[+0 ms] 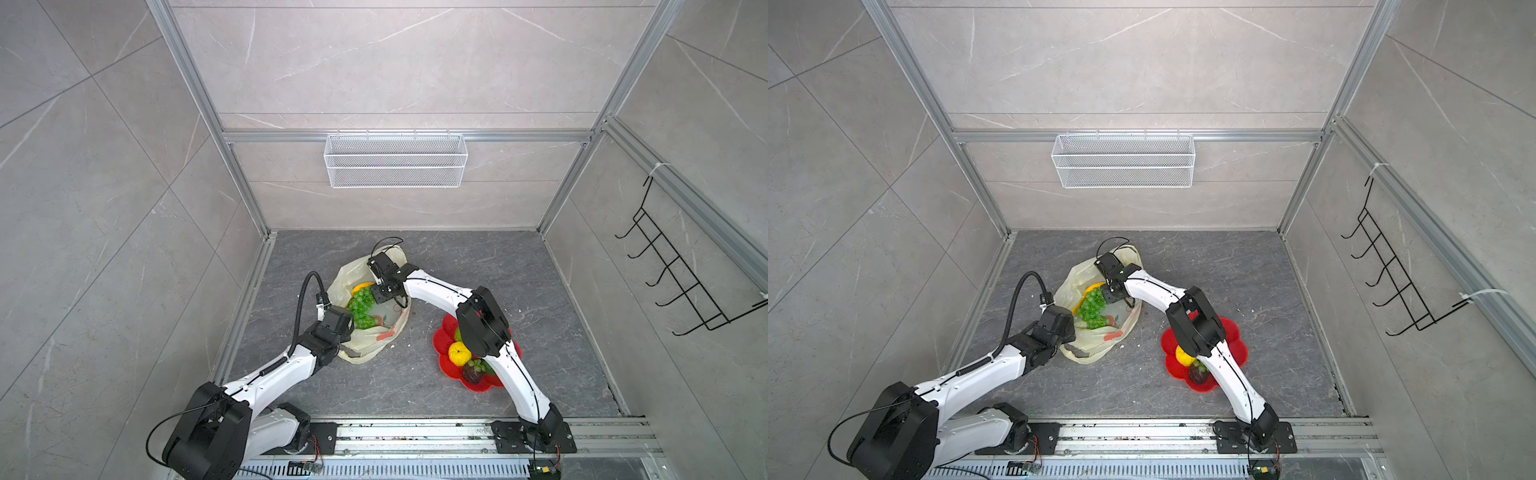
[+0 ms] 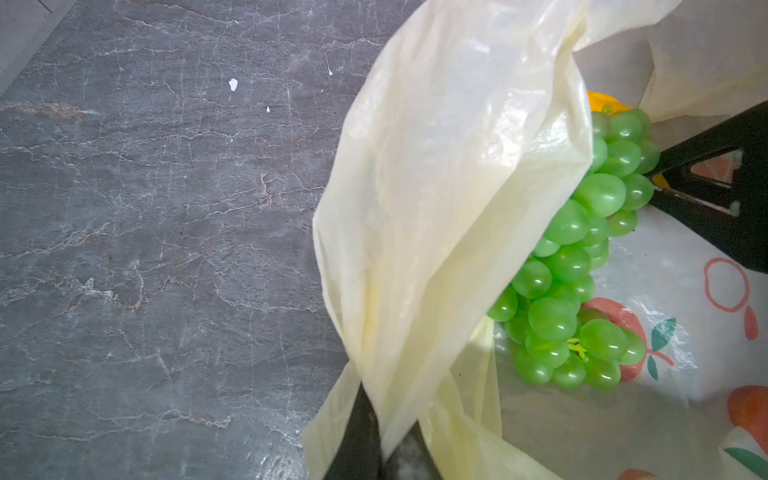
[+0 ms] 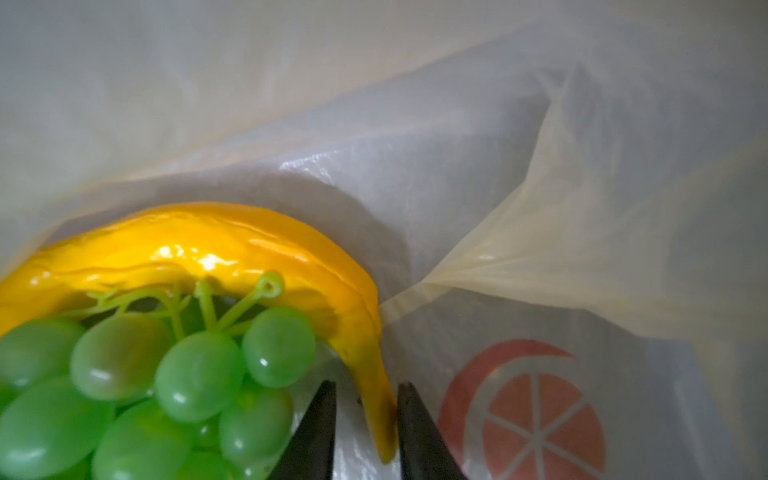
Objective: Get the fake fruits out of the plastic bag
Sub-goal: 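Grasp the yellow banana by its tip with the right gripper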
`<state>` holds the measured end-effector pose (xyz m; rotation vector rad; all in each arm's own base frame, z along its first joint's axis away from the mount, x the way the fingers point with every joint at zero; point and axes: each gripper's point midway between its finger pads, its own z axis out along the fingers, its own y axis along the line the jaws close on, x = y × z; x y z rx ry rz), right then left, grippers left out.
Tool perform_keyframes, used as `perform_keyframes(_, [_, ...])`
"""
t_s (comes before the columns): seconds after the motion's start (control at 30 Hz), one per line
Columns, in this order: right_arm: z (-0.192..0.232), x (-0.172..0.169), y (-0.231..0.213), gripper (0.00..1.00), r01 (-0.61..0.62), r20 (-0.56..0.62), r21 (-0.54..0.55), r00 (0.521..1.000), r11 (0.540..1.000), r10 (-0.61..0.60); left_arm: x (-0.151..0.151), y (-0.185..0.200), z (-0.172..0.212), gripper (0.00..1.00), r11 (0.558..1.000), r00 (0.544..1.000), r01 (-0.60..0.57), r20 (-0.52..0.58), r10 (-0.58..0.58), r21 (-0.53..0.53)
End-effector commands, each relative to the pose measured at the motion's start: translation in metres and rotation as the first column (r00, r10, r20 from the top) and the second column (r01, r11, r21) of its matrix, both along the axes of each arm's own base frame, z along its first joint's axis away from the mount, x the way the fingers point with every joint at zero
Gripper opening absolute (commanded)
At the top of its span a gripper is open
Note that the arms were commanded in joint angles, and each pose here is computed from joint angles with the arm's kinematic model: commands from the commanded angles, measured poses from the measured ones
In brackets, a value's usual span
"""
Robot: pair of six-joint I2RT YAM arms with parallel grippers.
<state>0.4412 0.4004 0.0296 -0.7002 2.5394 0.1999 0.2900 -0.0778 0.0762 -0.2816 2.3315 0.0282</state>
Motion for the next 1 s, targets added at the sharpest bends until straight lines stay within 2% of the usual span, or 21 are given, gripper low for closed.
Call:
perform_keyframes(0.0, [-0.007, 0.0, -0.002, 0.2, -0.01, -0.02, -0.022, 1.0, 1.0, 0.01, 0.009, -0.004, 0.016, 0.0, 0.999, 0.999, -0.014, 0.042, 0.015, -0.032])
perform_keyframes(0.23, [0.0, -0.003, -0.003, 0.1, -0.006, 0.001, -0.004, 1.0, 1.0, 0.006, 0.01, -0.004, 0.016, 0.0, 0.999, 0.999, -0.013, 0.044, 0.015, -0.032])
perform_keyframes(0.53, [0.039, -0.016, -0.021, 0.08, 0.015, 0.042, -0.006, 0.999, 1.0, -0.015, 0.01, -0.003, 0.016, 0.0, 0.999, 0.999, -0.016, 0.044, 0.018, -0.029])
perform_keyframes(0.97, [0.052, -0.04, -0.078, 0.06, 0.208, 0.042, -0.124, 0.978, 0.97, -0.205, 0.01, 0.002, 0.019, 0.0, 0.999, 0.998, -0.028, 0.054, 0.029, -0.019])
